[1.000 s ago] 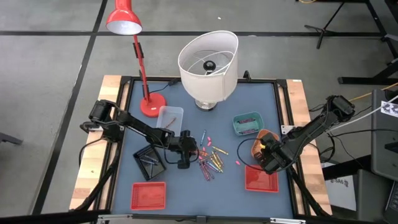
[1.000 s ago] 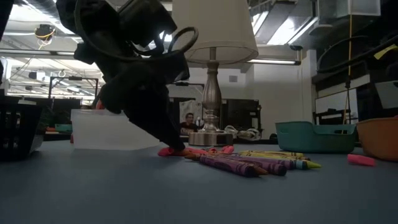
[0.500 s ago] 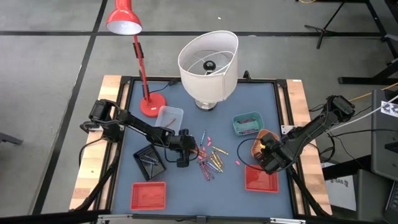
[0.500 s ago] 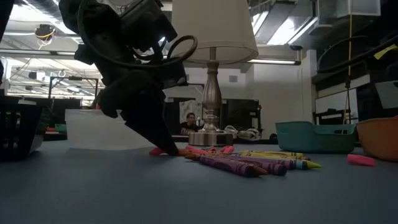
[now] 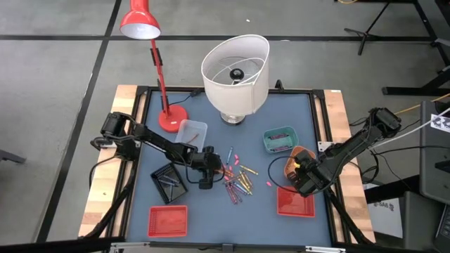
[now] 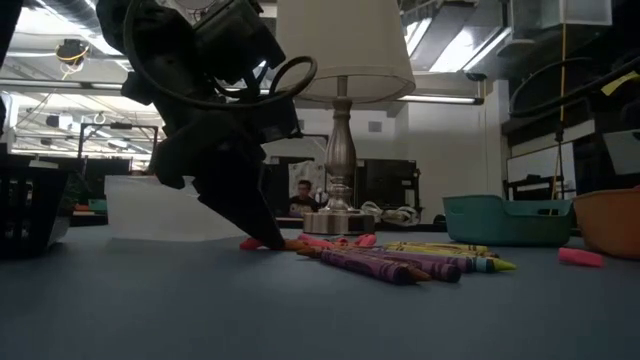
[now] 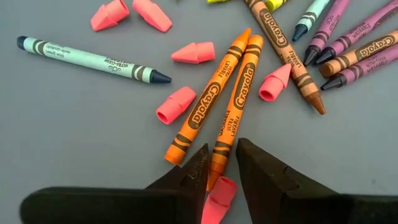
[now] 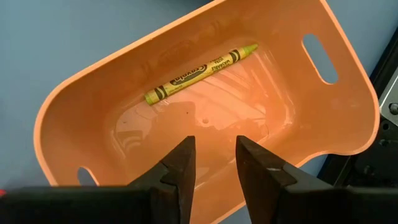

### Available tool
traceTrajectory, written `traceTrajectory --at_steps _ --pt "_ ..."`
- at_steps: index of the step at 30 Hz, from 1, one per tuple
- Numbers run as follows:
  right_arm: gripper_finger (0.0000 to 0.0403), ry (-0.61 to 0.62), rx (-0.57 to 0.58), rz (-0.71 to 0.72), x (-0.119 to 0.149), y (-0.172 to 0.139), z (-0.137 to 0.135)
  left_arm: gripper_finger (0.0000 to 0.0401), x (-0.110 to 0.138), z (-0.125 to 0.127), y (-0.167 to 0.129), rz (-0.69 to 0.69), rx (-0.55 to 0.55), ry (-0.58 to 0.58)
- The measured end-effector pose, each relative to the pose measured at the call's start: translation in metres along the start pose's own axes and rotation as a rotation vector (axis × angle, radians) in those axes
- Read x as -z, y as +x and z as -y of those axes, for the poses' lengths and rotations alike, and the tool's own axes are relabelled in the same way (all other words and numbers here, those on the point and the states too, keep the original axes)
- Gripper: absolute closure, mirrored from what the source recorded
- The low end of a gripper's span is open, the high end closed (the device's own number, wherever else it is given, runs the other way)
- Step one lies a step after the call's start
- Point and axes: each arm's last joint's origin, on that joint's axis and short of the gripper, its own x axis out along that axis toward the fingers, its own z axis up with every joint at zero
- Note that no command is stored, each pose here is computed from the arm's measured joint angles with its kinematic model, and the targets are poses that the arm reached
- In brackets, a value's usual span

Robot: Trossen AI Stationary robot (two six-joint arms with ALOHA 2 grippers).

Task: Sort crayons
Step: Put the orange crayon into the left red bin

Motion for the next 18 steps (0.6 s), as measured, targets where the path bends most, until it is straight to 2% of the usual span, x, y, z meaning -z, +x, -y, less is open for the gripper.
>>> traceTrajectory --at_steps 11,18 --pt "0.029 0.003 -0.012 -0.002 0.0002 0.0 -0.0011 0.038 -0.0001 0.0001 -0.0002 0.0 0.0 0.0" --pt "0.029 0.001 -0.014 -0.003 0.0001 -0.0005 -0.0015 0.0393 -0.0006 0.0003 -0.0002 0.008 -0.002 0.0"
